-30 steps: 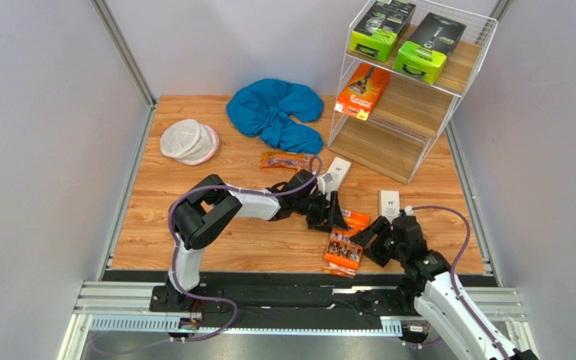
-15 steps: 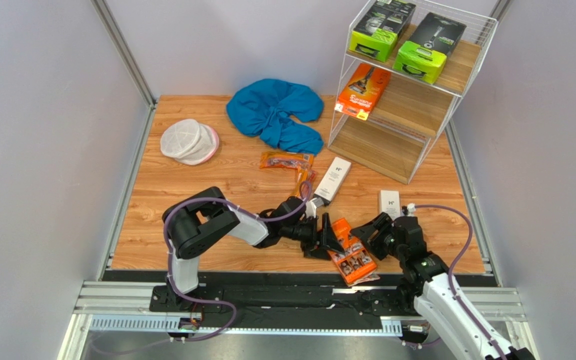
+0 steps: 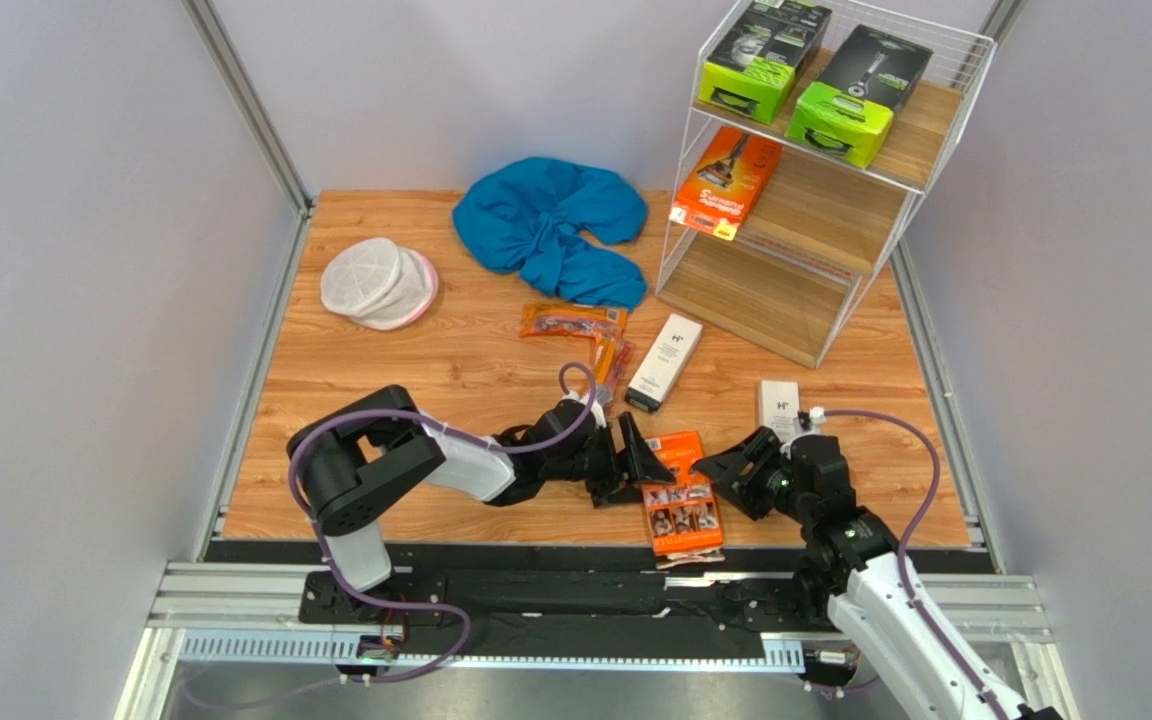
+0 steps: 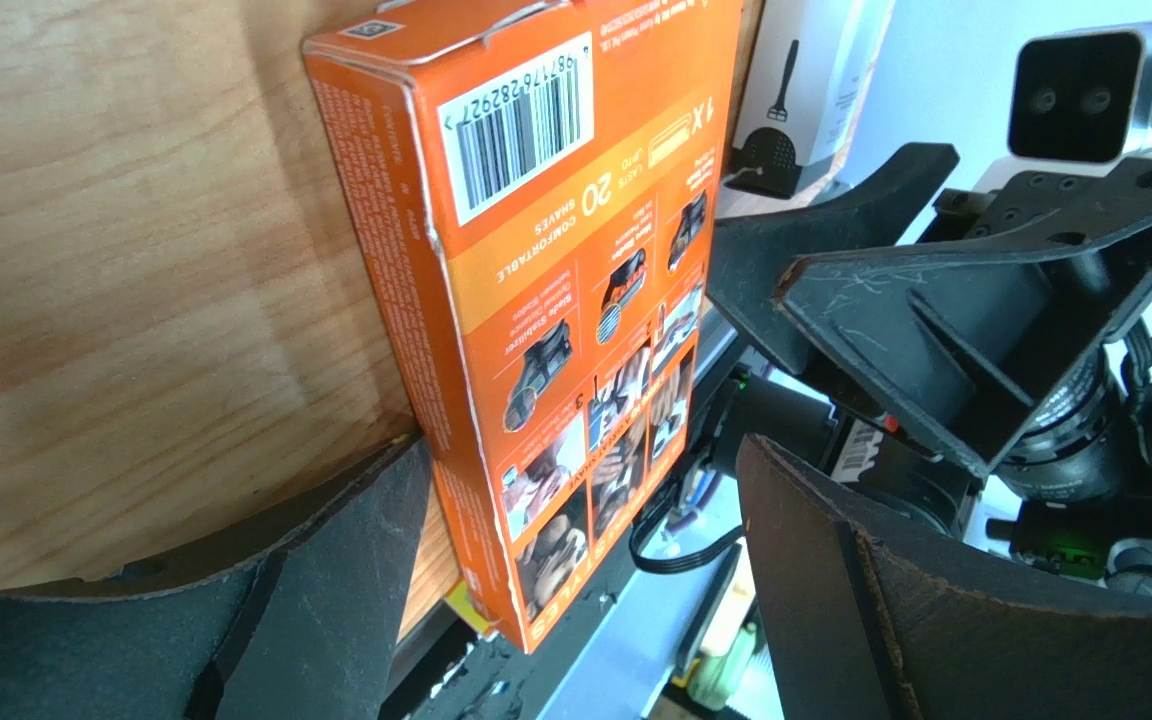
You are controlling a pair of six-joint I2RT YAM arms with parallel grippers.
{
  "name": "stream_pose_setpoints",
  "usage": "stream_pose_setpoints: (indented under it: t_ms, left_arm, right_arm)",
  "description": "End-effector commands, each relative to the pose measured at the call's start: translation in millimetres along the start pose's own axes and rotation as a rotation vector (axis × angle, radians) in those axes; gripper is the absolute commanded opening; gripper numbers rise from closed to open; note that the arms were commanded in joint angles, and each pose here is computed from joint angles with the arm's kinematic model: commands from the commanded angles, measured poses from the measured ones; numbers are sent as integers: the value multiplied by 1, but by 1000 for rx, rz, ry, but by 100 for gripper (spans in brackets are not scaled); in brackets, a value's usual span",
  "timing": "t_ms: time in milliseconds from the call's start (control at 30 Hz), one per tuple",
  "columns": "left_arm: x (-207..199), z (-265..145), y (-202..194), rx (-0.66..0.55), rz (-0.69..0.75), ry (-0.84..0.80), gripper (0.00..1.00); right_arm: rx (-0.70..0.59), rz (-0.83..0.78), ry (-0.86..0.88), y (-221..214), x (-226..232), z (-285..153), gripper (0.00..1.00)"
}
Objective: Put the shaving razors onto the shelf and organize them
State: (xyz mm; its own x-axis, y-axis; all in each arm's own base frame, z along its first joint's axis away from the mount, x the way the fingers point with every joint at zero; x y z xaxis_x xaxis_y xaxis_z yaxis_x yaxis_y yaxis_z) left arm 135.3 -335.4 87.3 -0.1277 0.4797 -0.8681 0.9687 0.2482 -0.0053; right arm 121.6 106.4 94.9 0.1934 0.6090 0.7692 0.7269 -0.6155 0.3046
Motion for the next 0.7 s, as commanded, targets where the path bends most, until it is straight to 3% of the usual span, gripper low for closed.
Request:
stream_pose_setpoints:
  t_ms: [0, 233, 667]
  left_arm:
    - [-24, 7, 6, -46, 54, -87, 84]
    - [-49, 6, 5, -64, 116, -253, 84]
    - [-78, -7, -14, 20, 151, -402, 81]
  right_arm:
    - [74, 22, 69, -8, 6, -2, 57]
    - [94, 21, 75, -10, 6, -2, 56]
    - [171, 10, 156, -13, 23, -14, 53]
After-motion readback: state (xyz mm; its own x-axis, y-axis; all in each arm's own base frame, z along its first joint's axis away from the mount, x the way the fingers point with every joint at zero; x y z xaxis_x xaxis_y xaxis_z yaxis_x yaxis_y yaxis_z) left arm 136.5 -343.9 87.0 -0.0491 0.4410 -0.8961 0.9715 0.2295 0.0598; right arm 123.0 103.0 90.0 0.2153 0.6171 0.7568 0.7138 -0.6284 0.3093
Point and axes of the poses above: each gripper's point midway between its finger pads, its own z axis out along the fingers, its own x axis along the line the jaws close on, y = z × x, the point moved 8 cm from there along -z, back along the fingers, and after that the axes turned 5 degrees about -z, right-handed, at the moved point
